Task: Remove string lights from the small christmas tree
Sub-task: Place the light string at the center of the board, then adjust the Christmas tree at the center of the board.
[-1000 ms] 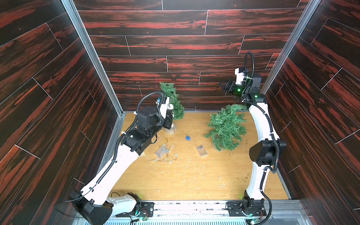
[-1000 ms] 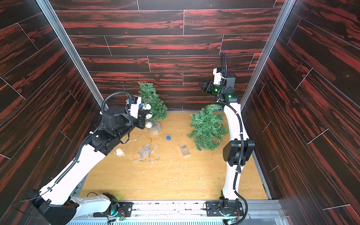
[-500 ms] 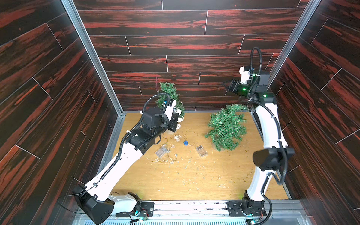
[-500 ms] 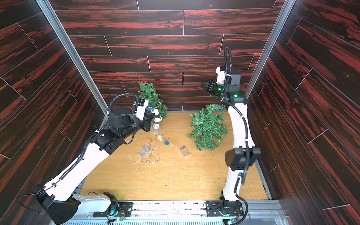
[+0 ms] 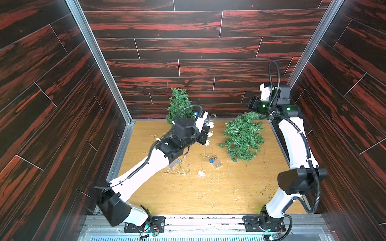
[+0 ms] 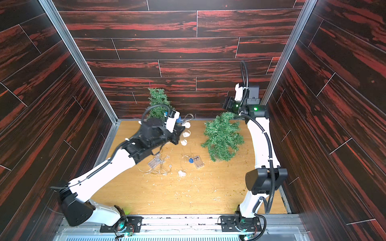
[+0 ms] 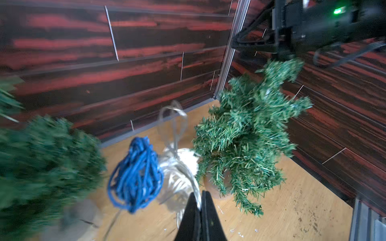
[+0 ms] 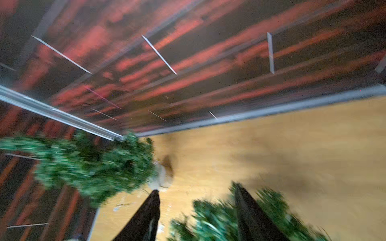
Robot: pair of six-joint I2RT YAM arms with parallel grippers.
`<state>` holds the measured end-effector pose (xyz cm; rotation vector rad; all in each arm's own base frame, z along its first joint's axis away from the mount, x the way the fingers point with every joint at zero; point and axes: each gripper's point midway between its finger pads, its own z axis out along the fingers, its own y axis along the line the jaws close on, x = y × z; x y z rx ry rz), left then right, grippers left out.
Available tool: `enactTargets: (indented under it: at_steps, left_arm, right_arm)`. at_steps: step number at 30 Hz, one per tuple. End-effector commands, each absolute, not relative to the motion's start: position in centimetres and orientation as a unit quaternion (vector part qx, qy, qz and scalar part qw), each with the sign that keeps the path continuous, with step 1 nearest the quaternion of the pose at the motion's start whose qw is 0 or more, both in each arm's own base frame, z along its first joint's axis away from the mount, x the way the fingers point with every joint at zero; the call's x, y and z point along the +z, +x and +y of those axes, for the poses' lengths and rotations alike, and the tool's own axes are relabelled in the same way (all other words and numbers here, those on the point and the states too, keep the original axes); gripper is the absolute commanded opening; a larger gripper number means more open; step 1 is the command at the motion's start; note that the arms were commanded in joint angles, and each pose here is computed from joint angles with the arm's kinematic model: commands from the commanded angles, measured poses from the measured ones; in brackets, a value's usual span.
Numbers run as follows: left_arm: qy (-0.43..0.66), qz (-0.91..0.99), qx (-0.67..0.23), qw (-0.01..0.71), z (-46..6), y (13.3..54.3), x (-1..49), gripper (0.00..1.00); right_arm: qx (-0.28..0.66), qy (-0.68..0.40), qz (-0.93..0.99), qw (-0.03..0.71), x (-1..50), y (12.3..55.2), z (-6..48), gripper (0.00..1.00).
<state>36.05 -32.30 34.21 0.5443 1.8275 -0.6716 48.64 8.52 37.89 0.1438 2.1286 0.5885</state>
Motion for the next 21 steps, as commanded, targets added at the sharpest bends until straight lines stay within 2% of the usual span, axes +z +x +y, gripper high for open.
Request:
enactTargets:
  at_steps: [1,7,11,14,21]
  left_arm:
    - [0.21,0.773,-0.297,0.52,-33.4,37.0,31.3,0.01]
    - [0.192,0.813,-0.271,0.479,-33.4,38.0,24.3,0.04]
    - [0.177,0.821,-0.272,0.471,-33.0,37.7,21.7,0.06]
    - [0.174,0.822,-0.272,0.469,-32.9,37.5,21.0,0.06]
    - [0.169,0.823,-0.275,0.468,-32.8,37.2,21.3,0.08]
  right_arm:
    - [0.19,0.064,0.857,0.474,39.9,45.1,6.7,0.61]
    - [0.179,0.087,0.852,0.484,38.7,40.9,5.7,0.62]
    - [0.172,0.095,0.85,0.488,37.3,38.9,5.1,0.63]
    - [0.157,0.095,0.854,0.487,36.3,38.9,4.7,0.64]
    - [0.157,0.072,0.863,0.475,34.9,41.8,5.1,0.64]
